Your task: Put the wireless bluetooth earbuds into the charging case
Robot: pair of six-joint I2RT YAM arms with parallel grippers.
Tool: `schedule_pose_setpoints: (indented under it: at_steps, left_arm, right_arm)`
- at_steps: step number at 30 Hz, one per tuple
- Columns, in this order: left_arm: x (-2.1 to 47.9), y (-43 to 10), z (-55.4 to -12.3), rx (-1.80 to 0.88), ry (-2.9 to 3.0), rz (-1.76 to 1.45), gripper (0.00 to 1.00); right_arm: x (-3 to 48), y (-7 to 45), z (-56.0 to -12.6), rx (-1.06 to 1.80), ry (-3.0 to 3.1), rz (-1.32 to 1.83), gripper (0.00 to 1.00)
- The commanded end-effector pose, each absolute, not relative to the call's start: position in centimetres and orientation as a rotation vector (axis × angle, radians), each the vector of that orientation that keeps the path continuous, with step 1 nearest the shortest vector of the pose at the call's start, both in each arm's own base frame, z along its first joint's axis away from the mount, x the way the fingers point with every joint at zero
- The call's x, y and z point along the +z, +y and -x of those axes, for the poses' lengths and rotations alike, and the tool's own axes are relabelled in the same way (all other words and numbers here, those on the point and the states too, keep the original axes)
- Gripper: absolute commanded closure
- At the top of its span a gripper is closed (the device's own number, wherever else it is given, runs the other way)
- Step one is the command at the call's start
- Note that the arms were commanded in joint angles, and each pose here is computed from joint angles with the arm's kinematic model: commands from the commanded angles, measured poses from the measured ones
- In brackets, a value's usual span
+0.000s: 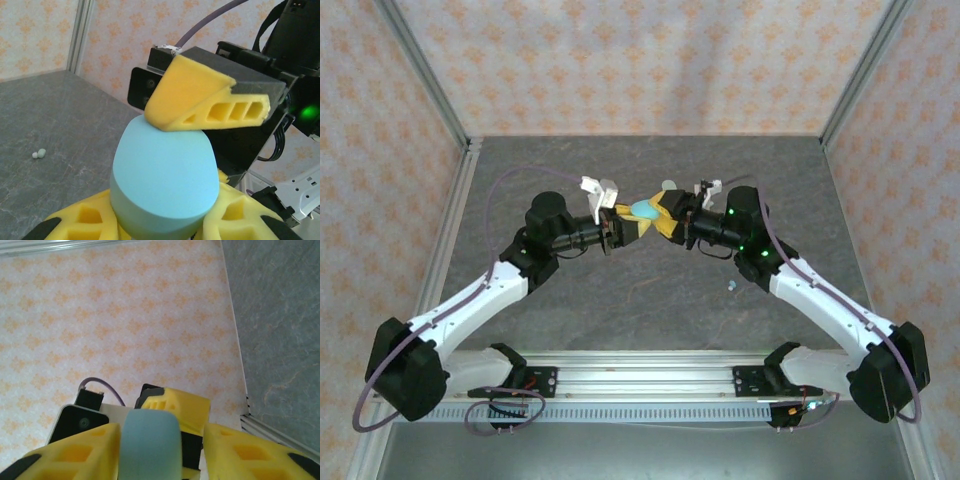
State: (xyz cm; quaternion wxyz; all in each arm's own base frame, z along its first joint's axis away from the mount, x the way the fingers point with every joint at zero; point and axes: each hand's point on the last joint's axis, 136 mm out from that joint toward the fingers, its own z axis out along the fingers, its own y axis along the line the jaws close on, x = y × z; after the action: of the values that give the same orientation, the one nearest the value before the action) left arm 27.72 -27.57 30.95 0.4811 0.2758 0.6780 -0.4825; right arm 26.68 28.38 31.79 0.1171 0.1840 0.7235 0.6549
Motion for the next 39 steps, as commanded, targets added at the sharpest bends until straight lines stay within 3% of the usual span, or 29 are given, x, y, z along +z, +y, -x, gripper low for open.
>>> schedule_pose_setpoints:
  at_steps: [1,7,14,21,29,39]
  left_arm:
    - [33.5,-27.2,-26.5,-1.153,1.584,-0.721,0.89]
    - [33.0,-26.6,-25.1,-1.146,1.622,-0.751,0.90]
    - [33.2,-25.8,-22.6,-1.169,1.658,-0.805,0.90]
    - [34.1,-25.2,-21.1,-1.183,1.660,-0.809,0.90]
    - [34.3,-25.3,-20.7,-1.212,1.668,-0.813,0.90]
    - [34.8,-25.2,-20.6,-1.213,1.667,-0.811,0.90]
  right_arm:
    - [34.2,27.7,-25.9,1.874,2.058,-0.364,0.41]
    - [37.1,26.1,-24.4,1.654,1.958,-0.012,0.29]
    - [37.1,25.4,-21.3,1.211,1.890,0.519,0.28]
    - [37.3,28.2,-19.5,1.264,1.772,0.751,0.24]
    - [36.4,29.3,-19.5,1.260,1.760,0.840,0.25]
    - [35.3,30.0,-19.3,1.296,1.756,0.891,0.20]
